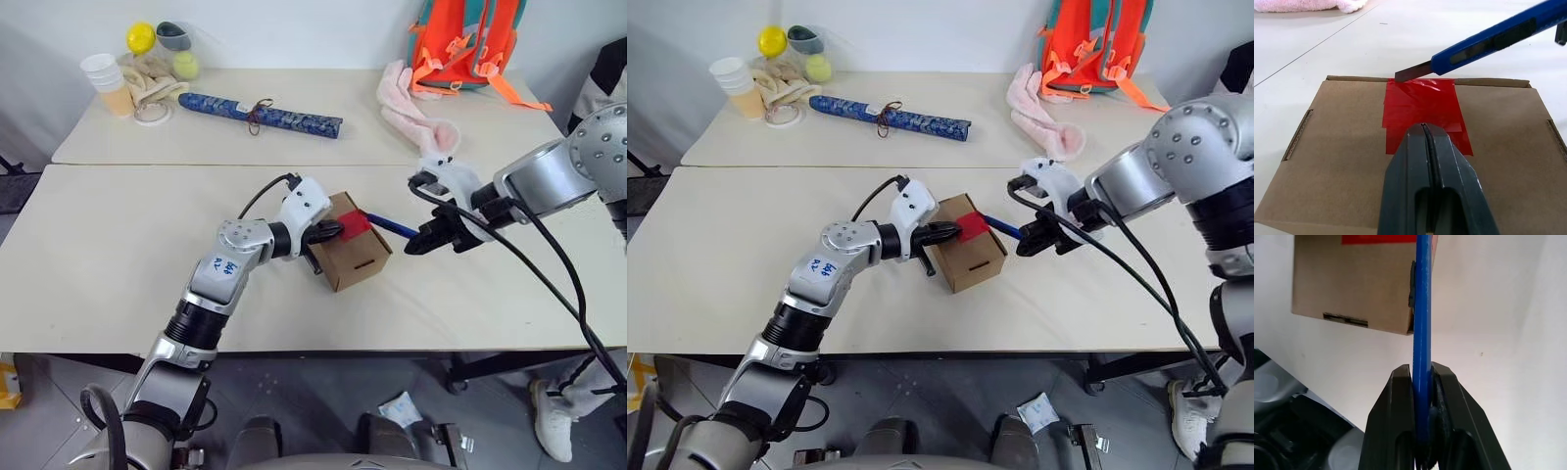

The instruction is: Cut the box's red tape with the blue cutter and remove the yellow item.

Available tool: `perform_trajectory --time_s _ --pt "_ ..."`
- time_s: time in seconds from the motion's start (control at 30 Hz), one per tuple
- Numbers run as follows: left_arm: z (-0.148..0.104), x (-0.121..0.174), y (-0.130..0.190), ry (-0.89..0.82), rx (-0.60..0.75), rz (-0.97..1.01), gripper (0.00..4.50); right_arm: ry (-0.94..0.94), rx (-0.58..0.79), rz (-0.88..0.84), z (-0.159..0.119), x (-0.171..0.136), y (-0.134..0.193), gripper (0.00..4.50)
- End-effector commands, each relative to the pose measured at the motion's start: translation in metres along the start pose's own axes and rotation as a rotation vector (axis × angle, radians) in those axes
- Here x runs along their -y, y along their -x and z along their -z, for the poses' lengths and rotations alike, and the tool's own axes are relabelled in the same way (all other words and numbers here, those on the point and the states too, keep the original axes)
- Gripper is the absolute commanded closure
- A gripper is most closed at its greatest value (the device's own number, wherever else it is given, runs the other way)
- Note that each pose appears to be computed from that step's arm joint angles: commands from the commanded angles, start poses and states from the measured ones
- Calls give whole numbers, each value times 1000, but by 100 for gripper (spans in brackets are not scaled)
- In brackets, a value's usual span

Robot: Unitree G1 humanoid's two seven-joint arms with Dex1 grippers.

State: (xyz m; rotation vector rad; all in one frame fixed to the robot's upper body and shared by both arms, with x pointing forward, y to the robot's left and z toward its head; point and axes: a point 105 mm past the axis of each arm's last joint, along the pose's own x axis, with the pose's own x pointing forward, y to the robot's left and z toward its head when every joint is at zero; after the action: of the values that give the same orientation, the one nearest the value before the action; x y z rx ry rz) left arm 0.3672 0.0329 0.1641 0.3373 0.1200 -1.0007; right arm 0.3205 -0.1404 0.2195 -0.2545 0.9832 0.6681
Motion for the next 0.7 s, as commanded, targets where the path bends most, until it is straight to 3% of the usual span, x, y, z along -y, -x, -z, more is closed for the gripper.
perform_trajectory --time_s 0.03,0.37,0.7 --pt "59 16 -2 118 -190 39 450 37 14 -35 -6 -9 0 436" --pt "59 19 -5 123 -185 43 450 43 21 -26 -22 -8 -5 436" --pt "57 16 -7 128 -177 30 450 56 -53 -46 -5 -6 5 436"
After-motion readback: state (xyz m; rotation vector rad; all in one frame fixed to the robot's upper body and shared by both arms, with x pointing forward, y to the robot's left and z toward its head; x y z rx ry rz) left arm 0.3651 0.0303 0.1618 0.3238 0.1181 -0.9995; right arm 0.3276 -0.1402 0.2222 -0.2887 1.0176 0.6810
